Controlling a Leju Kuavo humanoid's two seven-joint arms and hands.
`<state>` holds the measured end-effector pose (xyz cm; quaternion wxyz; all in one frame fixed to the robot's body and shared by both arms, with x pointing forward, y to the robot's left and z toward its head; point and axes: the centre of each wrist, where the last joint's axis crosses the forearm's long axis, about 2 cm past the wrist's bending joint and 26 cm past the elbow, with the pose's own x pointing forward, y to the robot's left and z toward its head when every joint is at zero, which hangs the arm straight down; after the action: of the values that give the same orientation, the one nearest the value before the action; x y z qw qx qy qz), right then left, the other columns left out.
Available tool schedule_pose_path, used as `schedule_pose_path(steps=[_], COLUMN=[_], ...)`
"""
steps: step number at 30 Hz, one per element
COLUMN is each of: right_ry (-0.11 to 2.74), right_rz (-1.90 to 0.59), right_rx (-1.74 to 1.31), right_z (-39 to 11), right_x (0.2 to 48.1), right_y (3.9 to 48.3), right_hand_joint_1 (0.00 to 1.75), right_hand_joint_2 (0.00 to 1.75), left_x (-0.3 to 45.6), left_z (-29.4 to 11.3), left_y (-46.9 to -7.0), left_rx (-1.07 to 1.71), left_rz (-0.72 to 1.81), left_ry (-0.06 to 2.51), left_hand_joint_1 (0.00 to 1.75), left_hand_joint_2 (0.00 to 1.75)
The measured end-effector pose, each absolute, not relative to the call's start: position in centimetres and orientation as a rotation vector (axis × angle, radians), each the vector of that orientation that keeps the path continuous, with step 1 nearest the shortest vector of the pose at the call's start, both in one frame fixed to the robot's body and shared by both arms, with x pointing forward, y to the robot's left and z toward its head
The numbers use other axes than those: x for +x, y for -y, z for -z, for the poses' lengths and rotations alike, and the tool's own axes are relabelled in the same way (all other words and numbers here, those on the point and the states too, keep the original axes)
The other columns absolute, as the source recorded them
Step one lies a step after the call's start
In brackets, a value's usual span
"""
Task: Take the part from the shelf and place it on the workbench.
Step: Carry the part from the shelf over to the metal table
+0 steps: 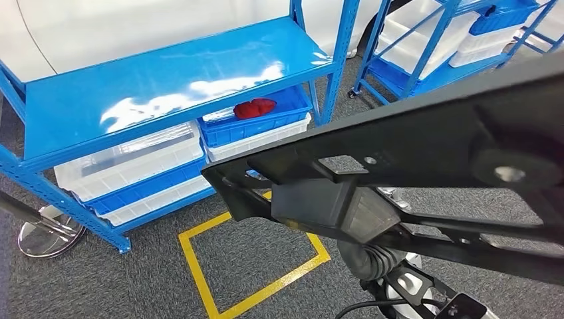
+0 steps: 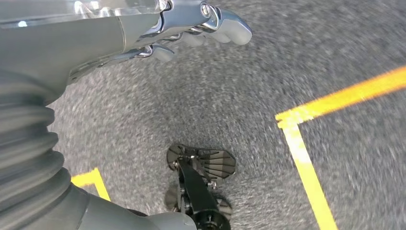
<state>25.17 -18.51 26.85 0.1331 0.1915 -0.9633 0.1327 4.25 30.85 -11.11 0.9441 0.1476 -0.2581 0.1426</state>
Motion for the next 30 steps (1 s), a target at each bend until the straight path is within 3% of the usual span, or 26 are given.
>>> schedule_pose_path(steps=[23,30], right_ry=[2.664,2.634], right_rz=[-0.449,-0.425], right_rx=[0.724,0.654], right_z=[-24.8,-23.9], right_x=[25.7,26.5], right_y=[19.5,20.5], right_hand_joint_1=[1.75,1.75], right_hand_joint_2=[1.75,1.75], left_x=[3.9,3.5], left_z=[11.2,11.2], left_y=[-28.7,-28.7], left_rx=[0.232,0.225], left_rz=[-0.296,-0.293], left_ry=[0.451,0.458], left_hand_joint_1=[0.0,0.0], left_hand_joint_2=[1.75,1.75])
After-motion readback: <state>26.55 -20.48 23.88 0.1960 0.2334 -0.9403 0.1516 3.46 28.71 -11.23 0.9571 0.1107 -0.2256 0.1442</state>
